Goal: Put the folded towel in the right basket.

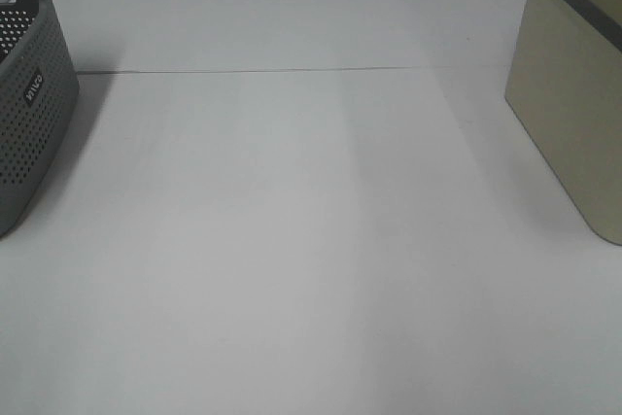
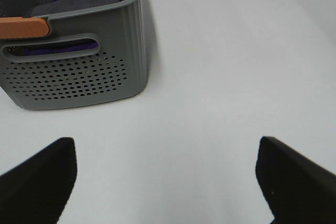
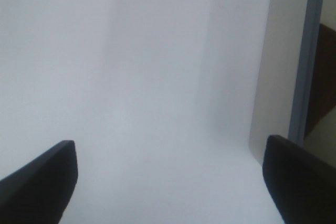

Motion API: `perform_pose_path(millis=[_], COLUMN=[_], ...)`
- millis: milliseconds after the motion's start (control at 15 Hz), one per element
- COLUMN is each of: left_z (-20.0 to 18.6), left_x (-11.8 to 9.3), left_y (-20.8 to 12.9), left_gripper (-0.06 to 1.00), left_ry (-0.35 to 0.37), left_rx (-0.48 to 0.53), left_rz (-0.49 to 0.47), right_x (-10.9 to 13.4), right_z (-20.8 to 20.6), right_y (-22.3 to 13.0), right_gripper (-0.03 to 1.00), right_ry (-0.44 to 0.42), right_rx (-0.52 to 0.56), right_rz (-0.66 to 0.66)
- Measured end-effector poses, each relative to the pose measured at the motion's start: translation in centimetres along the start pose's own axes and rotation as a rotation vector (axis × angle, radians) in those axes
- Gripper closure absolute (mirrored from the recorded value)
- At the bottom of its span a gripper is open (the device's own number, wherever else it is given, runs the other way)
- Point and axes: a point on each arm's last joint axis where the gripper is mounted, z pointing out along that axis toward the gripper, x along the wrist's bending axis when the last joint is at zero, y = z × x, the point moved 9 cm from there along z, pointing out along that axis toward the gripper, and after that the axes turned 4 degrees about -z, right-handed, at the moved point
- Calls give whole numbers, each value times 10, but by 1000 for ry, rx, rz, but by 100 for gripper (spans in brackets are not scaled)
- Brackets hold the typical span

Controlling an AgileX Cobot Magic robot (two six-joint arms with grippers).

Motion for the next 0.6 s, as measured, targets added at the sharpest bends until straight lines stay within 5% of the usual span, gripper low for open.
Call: perform_pose_path(millis=[600], left_z=[0], left_x=[0], left_y=[0], left_gripper=[7], left_ry=[0], left_rx=[0], left_rz=[0], right_x=[21], right_z=[-32], right_y=[-189], right_gripper=[7], right_ry=[0], right_rx=[43], right_rz=[-1])
